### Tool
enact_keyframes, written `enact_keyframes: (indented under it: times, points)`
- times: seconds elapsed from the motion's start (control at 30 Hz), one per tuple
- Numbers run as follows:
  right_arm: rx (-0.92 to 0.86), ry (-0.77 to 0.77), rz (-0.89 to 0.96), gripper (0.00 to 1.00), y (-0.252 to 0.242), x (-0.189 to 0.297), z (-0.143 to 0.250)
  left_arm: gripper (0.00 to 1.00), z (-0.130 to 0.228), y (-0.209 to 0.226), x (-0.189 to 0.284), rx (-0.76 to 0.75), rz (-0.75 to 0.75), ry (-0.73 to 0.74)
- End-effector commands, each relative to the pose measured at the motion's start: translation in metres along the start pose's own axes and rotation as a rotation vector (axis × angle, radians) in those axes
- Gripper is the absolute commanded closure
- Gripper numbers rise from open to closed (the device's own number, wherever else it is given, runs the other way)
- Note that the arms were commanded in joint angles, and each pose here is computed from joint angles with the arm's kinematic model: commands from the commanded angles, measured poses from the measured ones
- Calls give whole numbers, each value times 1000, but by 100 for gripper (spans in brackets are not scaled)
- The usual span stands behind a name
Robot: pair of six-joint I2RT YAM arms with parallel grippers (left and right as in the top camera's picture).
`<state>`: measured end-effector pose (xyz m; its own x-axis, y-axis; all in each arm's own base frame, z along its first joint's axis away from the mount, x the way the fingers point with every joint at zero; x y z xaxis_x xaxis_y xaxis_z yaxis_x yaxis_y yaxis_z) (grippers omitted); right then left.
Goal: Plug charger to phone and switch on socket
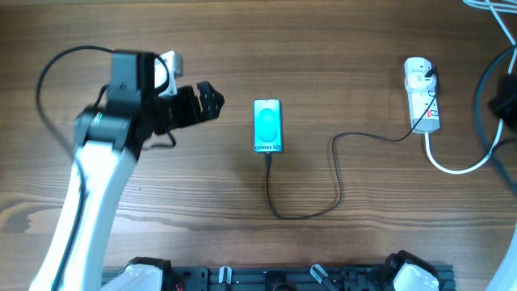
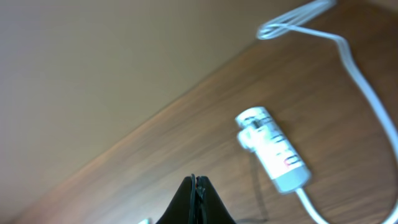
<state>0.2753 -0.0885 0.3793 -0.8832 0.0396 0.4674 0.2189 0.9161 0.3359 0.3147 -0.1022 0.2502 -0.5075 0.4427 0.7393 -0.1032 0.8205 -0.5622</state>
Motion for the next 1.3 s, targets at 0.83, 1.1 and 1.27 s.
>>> enact_keyframes:
  times: [0.83,1.1,1.27]
  points:
    - [156,34,-257,0,76,113,82,0,65,-48,153,-336,222,-315]
    - [156,34,-256,0,76,113,82,0,72,-42,149,-320,200,-276]
    - [156,34,-256,0,76,113,82,0,75,-39,148,-314,192,-260]
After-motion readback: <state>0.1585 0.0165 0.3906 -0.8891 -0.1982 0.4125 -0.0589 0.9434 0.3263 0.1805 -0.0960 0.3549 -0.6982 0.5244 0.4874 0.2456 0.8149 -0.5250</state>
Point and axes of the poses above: each gripper's point midway between its finger pads, its own x axis back along the fingers, its own y axis along the line the jaws close on, z = x × y, the point moved 2 cm from there along x, back along the fingers, and after that the axes turned 10 degrees about x, right-handed, at the moved point
